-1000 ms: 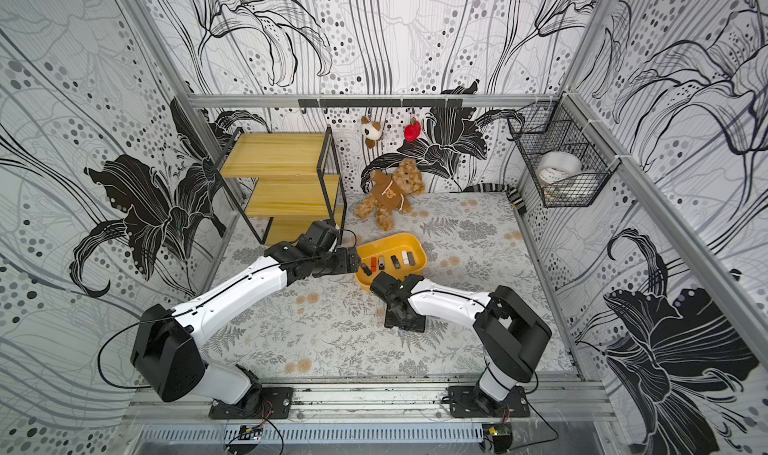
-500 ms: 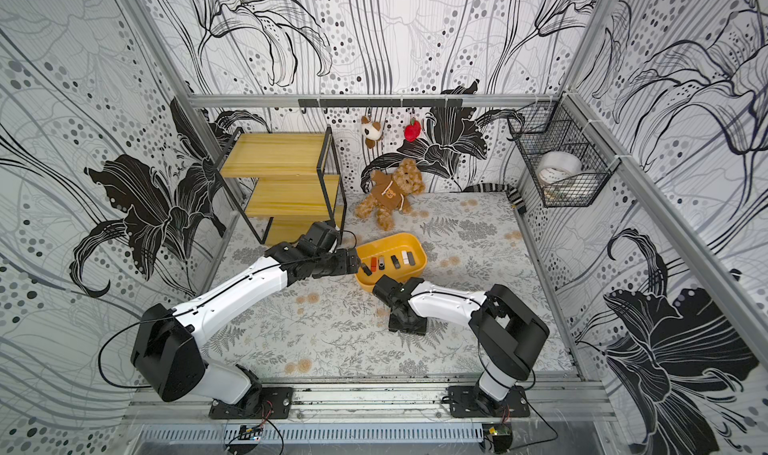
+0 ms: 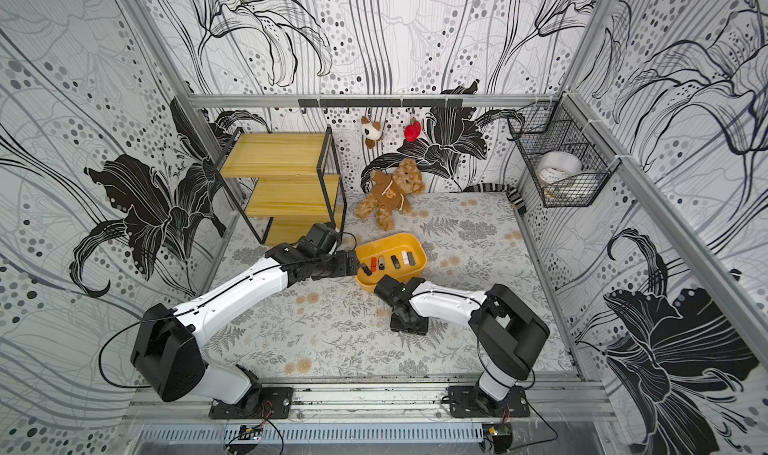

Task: Put the usb flash drive into the storage box
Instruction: Pick up the USB flash from the center of the board.

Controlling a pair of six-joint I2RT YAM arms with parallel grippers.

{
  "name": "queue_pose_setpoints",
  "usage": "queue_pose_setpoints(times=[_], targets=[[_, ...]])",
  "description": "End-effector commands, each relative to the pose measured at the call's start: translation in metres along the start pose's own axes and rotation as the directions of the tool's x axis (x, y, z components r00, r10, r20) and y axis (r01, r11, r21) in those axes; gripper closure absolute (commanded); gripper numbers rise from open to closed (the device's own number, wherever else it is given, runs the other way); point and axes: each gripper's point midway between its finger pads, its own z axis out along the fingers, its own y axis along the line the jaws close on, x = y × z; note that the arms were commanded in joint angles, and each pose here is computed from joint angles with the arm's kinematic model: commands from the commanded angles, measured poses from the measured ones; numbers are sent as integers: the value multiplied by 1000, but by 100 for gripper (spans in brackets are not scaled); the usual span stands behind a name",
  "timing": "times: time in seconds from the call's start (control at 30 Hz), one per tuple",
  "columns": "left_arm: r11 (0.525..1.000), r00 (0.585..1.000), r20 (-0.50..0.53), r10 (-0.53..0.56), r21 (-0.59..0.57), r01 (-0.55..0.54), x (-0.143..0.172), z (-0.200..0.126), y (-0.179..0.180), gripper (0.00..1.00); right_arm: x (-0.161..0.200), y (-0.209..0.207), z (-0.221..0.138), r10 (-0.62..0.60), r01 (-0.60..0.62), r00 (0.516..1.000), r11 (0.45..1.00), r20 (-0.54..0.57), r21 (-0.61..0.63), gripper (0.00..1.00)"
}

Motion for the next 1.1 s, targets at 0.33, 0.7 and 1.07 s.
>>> queue_pose_setpoints(times=[0.33,0.7,1.07], targets=[[1000,1000,14,13,-22,-13,0,-4,5,8,-4,-3,13,-28,28,999,999,-16,33,60],[999,1000,14,10,-34,-9,0,-4,9,7,1,-11,11,-24,24,1000,999,-15,37,89],[999,1000,13,0,-33,1,-3,-3,13,7,-20,-13,-62,-17,18,994,1000,108,-13,100]])
